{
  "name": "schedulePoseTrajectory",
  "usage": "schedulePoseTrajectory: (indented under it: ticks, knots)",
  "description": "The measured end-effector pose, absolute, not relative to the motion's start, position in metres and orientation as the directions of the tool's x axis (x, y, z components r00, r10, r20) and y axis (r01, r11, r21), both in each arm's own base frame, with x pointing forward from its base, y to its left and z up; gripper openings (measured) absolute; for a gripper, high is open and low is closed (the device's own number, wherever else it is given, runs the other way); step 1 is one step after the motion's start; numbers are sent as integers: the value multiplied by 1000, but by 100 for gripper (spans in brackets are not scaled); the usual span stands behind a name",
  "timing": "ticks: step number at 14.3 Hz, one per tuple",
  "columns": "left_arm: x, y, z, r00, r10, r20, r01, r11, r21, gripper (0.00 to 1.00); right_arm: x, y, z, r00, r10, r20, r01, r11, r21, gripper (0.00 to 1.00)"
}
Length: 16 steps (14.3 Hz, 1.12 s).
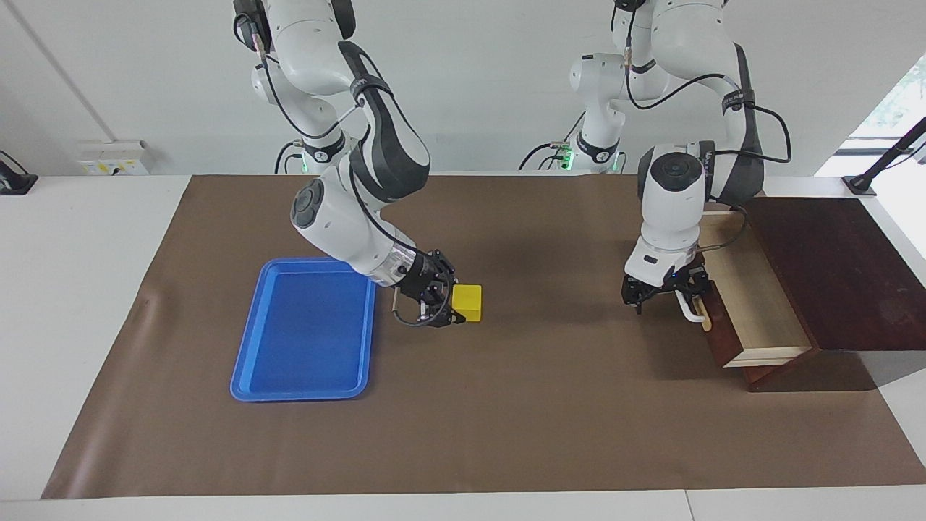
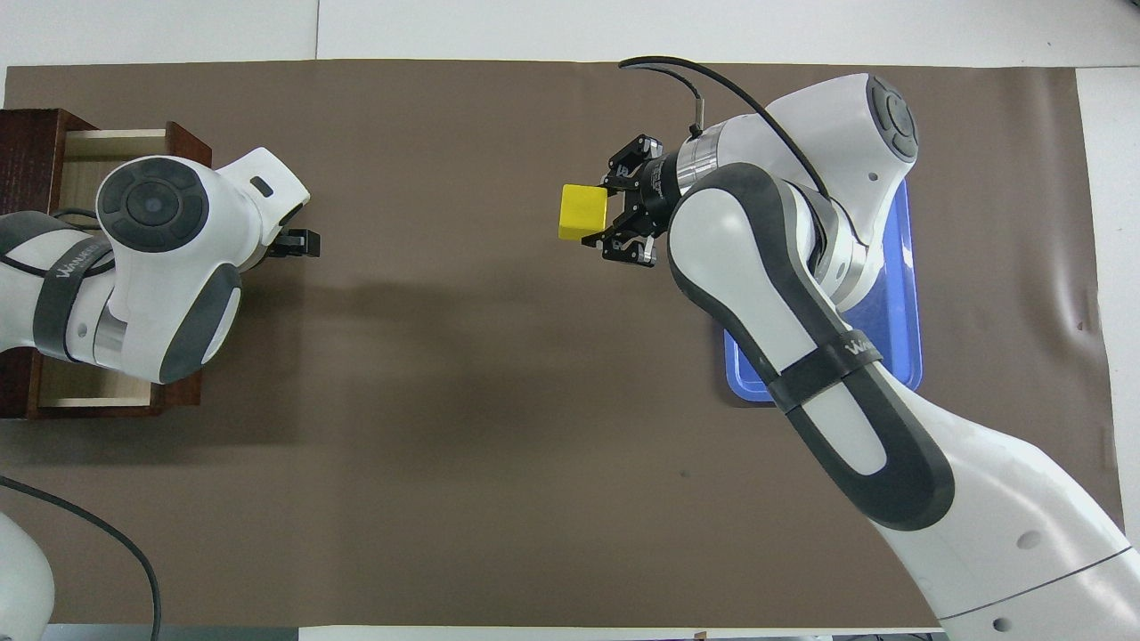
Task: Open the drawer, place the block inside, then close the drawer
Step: 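Lift the block with the right gripper while the left gripper opens the drawer, then carry the block toward the left gripper while the left gripper grasps it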
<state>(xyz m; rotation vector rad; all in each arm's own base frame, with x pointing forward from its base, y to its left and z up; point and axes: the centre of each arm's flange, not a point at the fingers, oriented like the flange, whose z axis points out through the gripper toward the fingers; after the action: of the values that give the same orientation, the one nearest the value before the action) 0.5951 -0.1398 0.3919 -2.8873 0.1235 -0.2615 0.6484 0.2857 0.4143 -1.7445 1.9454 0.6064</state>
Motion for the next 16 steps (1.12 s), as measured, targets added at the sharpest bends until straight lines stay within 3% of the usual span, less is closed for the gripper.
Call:
schedulePoseTrajectory:
  ticks: [7, 11, 13, 16]
  knots:
    - [593, -150, 395, 984, -89, 156, -49, -968, -244, 100, 635, 337, 404, -8, -827, -562, -1000, 11, -2, 55]
    - [604, -155, 452, 994, 10, 107, 32, -979, -203, 100, 648, 351, 402, 21, -827, -562, -1000, -19, -11, 55]
    - [610, -157, 486, 986, 139, 92, 152, -975, -165, 100, 650, 354, 402, 27, -826, -563, -1000, -25, -12, 55]
    - [617, -179, 494, 872, 482, 83, 488, -871, -64, 100, 648, 360, 403, 35, -824, -565, -999, -34, -13, 55]
